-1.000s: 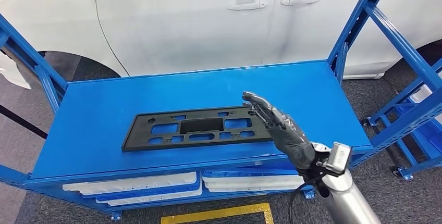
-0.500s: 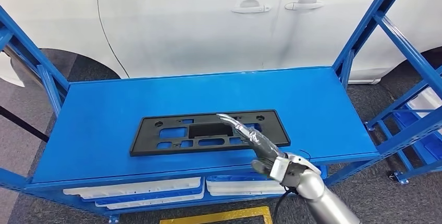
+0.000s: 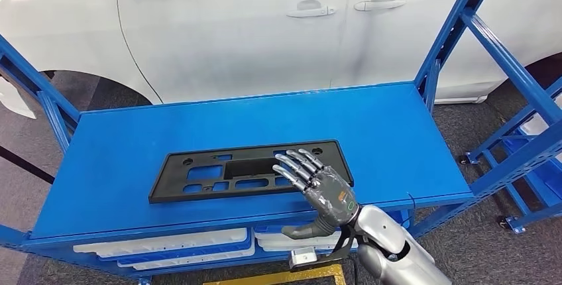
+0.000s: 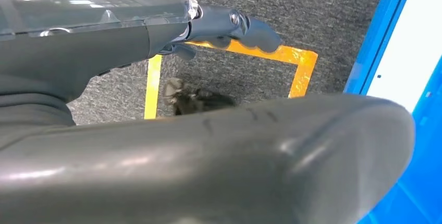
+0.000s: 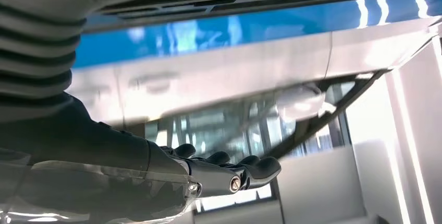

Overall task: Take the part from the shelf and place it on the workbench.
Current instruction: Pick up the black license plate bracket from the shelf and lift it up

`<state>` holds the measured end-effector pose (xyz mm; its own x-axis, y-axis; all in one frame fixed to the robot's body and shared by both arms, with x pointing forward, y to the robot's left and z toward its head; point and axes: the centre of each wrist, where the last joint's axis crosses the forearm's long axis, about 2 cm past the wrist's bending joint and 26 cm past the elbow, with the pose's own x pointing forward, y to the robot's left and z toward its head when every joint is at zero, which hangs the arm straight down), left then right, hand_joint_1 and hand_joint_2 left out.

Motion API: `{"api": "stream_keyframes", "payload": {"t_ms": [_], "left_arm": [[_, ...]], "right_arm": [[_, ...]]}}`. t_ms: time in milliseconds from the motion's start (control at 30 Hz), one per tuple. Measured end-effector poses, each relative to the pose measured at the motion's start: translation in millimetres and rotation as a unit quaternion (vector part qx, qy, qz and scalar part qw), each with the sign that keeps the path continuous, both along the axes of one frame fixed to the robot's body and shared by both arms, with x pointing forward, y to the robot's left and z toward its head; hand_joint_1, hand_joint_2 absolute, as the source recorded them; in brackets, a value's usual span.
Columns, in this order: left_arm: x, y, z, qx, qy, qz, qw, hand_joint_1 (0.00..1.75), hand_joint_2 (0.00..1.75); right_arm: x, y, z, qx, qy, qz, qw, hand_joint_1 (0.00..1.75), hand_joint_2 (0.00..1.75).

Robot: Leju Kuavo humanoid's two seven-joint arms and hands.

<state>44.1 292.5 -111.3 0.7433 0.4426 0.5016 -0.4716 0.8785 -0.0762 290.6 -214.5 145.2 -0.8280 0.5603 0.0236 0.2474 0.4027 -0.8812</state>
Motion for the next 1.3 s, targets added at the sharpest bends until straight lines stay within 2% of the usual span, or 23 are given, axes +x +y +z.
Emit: {"api": "stream_keyframes", "payload": {"t_ms": [133,267,633,833,1000,1167,1300], "left_arm": [[-1.6,0,-0.2,0.003,0.003,0.0,1.0,0.0,0.0],[1.1,0,0.1,0.005,0.002,-0.003,1.0,0.0,0.0],[0.7,-3,0.1,0.007,0.005,-0.004,1.0,0.0,0.0],[1.2,-5,0.2,0.006,0.005,-0.005,1.0,0.0,0.0],[1.6,-5,0.2,0.006,0.004,-0.012,1.0,0.0,0.0],[0.7,-4,0.1,0.006,0.005,-0.018,1.0,0.0,0.0],[2.2,-4,0.3,0.003,0.001,-0.023,1.0,0.0,0.0]], "right_arm": [[2,15,-10,-0.029,-0.036,-0.013,0.999,0.0,1.75],[13,37,-8,-0.043,-0.061,-0.014,0.997,0.0,1.75],[27,90,-11,-0.071,-0.052,0.004,0.996,0.0,1.75],[39,114,-3,-0.081,-0.054,-0.006,0.995,0.0,1.75],[48,137,-3,-0.132,-0.069,-0.025,0.989,0.0,1.75],[49,144,-15,-0.18,-0.07,-0.032,0.981,0.02,1.75],[54,148,-15,-0.222,-0.072,-0.042,0.971,1.67,1.75]]}}
